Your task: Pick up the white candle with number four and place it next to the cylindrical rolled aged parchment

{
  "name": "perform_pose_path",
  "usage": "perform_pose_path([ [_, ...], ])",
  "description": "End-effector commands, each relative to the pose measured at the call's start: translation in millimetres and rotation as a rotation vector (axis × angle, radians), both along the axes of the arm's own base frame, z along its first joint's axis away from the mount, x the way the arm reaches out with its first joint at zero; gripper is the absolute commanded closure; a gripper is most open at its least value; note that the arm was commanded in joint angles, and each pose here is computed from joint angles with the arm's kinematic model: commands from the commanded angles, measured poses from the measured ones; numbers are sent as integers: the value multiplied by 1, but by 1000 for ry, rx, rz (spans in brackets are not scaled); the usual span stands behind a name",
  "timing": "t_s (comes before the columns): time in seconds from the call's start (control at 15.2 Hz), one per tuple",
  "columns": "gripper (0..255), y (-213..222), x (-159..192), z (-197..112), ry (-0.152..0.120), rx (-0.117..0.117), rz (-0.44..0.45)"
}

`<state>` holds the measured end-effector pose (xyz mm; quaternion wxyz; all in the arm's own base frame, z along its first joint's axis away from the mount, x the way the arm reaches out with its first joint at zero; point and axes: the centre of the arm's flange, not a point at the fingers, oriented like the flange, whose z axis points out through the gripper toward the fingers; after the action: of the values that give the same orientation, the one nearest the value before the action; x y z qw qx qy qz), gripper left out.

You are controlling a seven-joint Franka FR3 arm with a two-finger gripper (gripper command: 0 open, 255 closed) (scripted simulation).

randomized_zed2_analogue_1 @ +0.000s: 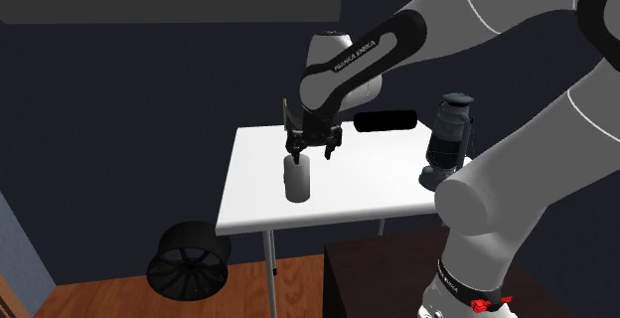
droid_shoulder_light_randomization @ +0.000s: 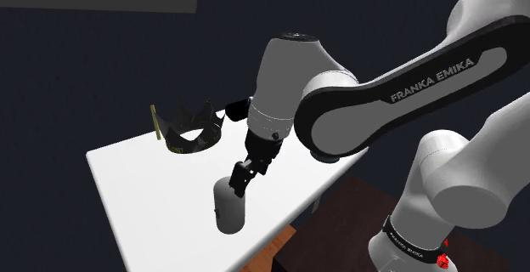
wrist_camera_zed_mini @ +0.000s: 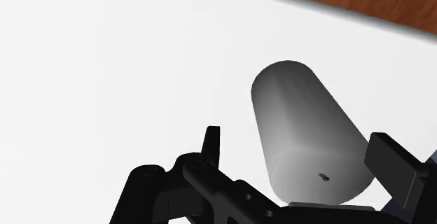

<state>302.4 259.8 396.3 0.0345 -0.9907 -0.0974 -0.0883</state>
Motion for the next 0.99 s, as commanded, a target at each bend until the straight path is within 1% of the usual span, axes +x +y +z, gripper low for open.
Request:
perform_pose_path([
  [0.0,0,22,-5,-10,-18,13,23],
  [0.07,0,24,-5,-11,-19,14,24],
  [0.53,0,28,3,-50,-19,14,24],
  [0.92,0,28,3,-50,-19,14,24],
])
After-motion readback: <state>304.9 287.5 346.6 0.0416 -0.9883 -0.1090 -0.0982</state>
